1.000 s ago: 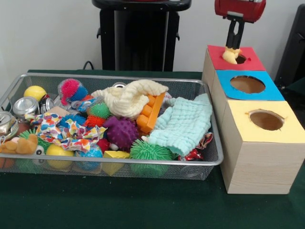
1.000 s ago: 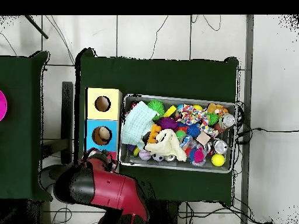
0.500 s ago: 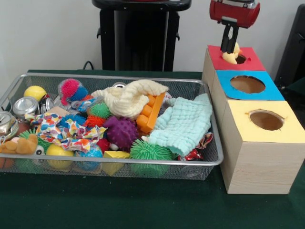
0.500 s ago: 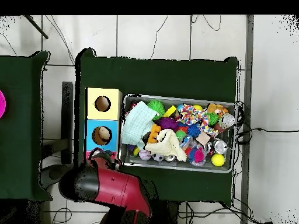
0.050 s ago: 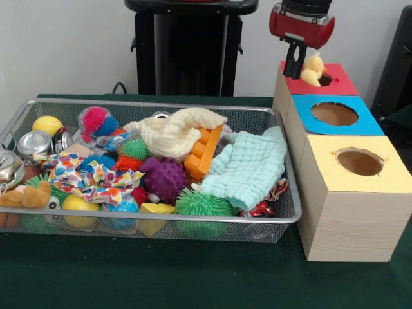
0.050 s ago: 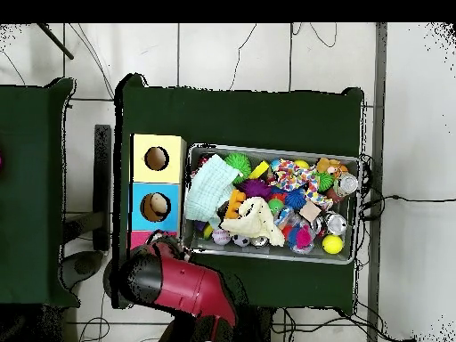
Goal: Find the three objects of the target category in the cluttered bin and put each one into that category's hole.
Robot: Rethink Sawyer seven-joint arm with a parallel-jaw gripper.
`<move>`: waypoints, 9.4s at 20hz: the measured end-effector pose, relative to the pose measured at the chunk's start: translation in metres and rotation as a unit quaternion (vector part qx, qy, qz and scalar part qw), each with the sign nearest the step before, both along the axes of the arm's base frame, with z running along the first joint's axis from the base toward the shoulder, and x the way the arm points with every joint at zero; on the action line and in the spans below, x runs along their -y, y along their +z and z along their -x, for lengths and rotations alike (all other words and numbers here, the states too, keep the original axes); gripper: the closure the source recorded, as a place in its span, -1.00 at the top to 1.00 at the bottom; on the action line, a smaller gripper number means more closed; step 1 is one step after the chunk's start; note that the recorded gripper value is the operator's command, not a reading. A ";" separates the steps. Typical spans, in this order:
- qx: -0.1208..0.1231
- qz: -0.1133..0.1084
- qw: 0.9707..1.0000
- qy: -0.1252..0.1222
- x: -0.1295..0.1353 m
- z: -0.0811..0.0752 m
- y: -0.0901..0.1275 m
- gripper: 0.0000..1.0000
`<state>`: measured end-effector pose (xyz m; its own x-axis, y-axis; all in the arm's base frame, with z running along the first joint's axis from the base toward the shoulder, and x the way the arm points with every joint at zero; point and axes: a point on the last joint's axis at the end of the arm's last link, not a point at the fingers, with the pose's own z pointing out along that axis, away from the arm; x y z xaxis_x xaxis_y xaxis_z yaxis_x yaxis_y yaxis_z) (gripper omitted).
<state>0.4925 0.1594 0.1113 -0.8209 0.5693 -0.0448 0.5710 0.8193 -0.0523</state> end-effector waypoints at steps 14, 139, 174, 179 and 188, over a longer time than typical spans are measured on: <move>-0.027 0.003 1.000 0.004 -0.005 0.035 -0.020 -1.00; 0.040 -0.044 0.998 0.005 0.276 -0.207 -0.023 1.00; 0.008 -0.020 0.999 -0.048 0.428 -0.204 -0.065 1.00; 0.005 -0.033 0.998 -0.045 0.421 -0.203 -0.088 1.00; 0.014 -0.040 0.998 -0.039 0.411 -0.209 -0.095 1.00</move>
